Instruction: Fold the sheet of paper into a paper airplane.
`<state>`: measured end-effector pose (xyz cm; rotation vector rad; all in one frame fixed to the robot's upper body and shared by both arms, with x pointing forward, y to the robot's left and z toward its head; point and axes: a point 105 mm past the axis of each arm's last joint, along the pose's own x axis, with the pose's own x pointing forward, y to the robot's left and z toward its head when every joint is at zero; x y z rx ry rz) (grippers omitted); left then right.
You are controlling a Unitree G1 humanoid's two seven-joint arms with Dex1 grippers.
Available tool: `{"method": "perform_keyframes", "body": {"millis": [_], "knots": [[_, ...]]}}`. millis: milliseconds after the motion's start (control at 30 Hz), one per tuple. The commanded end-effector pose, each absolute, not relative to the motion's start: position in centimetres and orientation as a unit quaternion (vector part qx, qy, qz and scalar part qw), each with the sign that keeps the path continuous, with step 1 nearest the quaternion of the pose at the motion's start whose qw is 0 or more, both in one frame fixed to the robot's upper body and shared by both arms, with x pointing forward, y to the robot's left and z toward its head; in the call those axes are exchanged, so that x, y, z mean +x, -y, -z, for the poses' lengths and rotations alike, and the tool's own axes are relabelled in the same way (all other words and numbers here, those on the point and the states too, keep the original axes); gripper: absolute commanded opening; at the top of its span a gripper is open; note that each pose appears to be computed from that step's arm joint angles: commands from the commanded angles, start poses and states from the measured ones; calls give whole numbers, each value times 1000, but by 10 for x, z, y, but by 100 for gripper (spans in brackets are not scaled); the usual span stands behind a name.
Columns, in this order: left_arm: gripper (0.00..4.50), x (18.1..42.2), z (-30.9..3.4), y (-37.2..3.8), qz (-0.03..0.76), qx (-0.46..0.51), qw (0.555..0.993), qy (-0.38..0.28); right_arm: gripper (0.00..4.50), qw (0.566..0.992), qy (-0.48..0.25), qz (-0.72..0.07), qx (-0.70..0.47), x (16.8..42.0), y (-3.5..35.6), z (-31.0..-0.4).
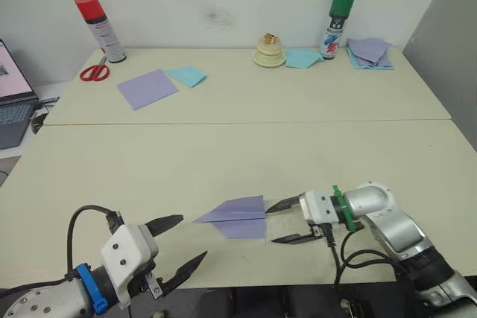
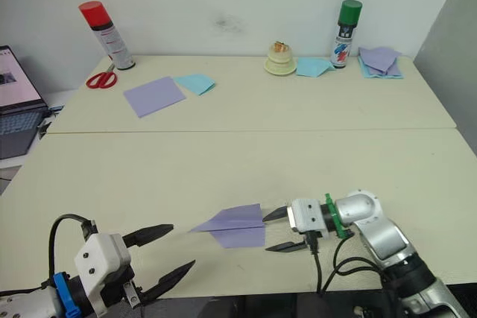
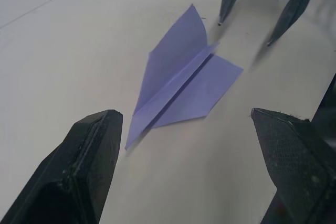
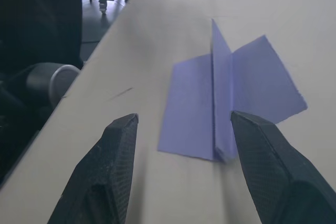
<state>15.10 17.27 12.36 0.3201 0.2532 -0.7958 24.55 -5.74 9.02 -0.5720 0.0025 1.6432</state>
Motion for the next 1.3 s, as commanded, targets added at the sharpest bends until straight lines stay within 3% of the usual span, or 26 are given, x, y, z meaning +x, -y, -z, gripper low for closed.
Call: {"method": "perform_keyframes", "body": {"millis": [33,267,400,533,567,700,800,900,967,1067,1233,1300], "knots": [[430,148,-132,-169,386,158,902,-111,291,653,17,-713,-254,255,43,-92],[430,154,-135,-170,359,157,915,-97,291,677,2,-699,-231,271,22,-92],[430,150,-138,-169,353,152,918,-94,291,669,-27,-698,-255,274,21,-80],[430,145,-138,-176,347,115,924,-111,199,647,-50,-705,-285,272,22,-68],[450,141,-138,-177,353,94,923,-124,156,643,-54,-704,-296,273,23,-65],[450,131,-141,-173,381,62,911,-143,13,655,-55,-690,-303,279,22,-65],[450,132,-143,-173,381,63,912,-142,2,663,-59,-683,-302,280,26,-66],[450,138,-148,-169,391,61,909,-131,2,693,-62,-660,-282,285,37,-72],[450,145,-155,-165,404,68,904,-121,2,741,-60,-621,-247,295,51,-86],[450,161,-171,-156,431,71,894,-99,2,822,-57,-531,-199,315,81,-110],[450,181,-188,-133,500,61,859,-92,2,895,-99,-411,-144,324,128,-119],[450,199,-186,-123,522,76,845,-86,2,934,-115,-311,-132,328,157,-119]]}}
